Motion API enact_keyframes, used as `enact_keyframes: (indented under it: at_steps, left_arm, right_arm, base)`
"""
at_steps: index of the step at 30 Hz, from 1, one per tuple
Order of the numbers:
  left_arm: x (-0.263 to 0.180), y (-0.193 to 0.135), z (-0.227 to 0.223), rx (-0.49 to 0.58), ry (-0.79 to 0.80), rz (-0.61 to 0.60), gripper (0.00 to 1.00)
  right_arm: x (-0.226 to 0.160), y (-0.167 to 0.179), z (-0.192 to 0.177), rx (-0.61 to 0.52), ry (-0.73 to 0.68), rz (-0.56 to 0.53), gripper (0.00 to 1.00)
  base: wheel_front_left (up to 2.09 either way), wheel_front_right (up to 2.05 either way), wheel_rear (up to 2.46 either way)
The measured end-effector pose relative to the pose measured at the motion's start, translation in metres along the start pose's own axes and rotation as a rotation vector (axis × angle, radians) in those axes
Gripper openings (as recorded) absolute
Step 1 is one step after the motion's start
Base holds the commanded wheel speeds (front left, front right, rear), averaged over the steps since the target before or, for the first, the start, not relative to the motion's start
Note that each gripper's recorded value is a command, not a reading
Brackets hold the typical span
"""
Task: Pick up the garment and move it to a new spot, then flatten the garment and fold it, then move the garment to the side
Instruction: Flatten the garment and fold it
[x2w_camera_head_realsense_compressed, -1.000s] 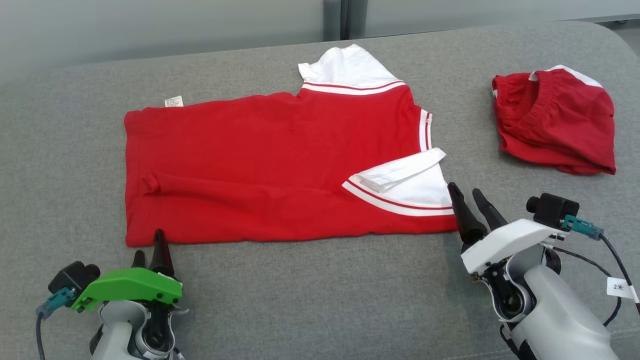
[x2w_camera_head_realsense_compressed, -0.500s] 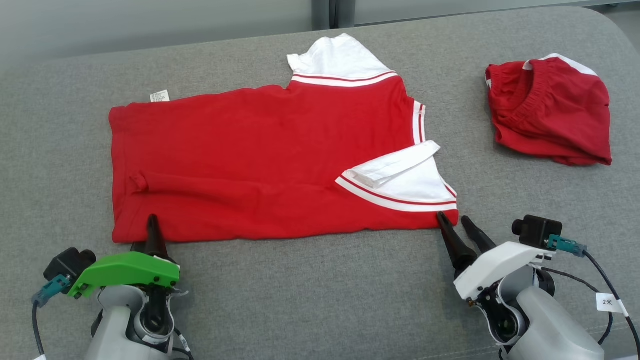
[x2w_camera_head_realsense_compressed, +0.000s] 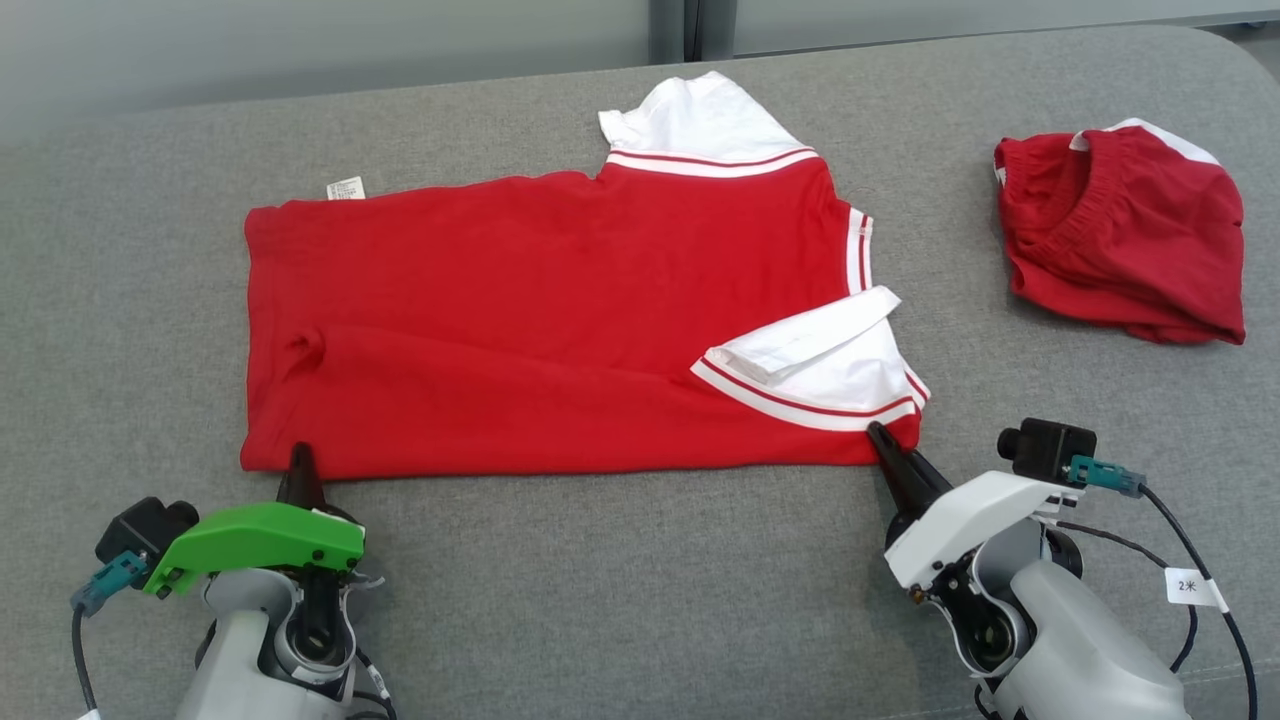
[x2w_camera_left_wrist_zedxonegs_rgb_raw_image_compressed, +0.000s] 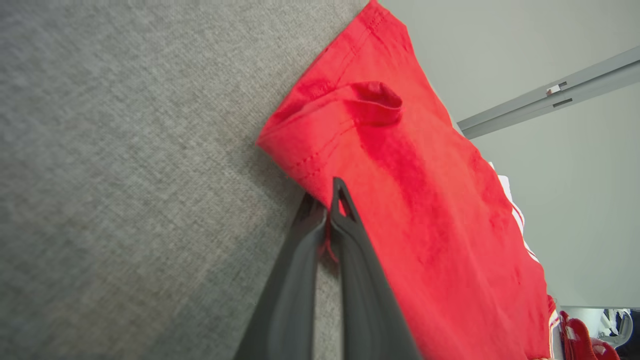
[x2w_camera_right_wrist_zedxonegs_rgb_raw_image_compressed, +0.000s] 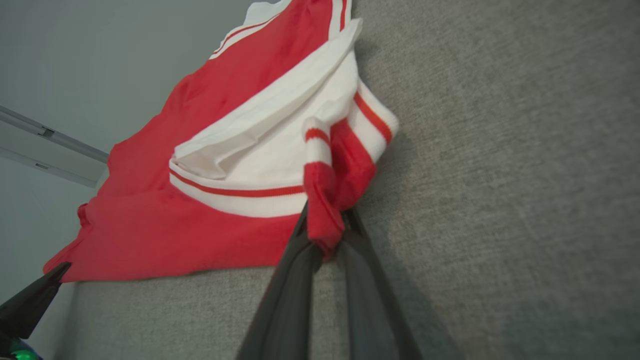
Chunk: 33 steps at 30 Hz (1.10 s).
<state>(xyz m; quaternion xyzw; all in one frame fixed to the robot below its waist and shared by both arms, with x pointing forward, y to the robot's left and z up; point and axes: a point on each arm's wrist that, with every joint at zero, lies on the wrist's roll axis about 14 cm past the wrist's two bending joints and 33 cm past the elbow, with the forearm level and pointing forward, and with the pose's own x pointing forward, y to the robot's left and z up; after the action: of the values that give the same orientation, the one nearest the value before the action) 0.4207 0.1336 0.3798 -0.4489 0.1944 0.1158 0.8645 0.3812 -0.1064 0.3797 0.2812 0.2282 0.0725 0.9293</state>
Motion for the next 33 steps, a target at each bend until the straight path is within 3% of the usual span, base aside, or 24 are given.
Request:
enact_keyframes:
  at_steps: [7,17,29,33]
  left_arm:
    - [-0.001,-0.001,0.001,-0.008,-0.007,0.002,0.0]
    - [-0.006,-0.02,0.011,-0.009,-0.048,-0.086,0.0]
    - [-0.047,-0.01,0.001,-0.068,-0.042,-0.117,0.0]
    - [-0.065,0.004,-0.012,-0.05,-0.016,-0.102,0.0]
  right_arm:
    - [-0.002,0.002,0.004,-0.005,-0.018,0.003,0.0]
    - [-0.006,0.01,0.03,-0.016,-0.116,0.045,0.0]
    - [-0.044,-0.006,0.035,0.088,-0.176,0.026,0.0]
    - [-0.059,-0.015,0.019,0.079,-0.118,0.014,0.0]
  base:
    - [0.0,0.0,0.0]
    - [0.0,0.0,0.0]
    - [0.0,0.0,0.0]
    - [0.0,0.0,0.0]
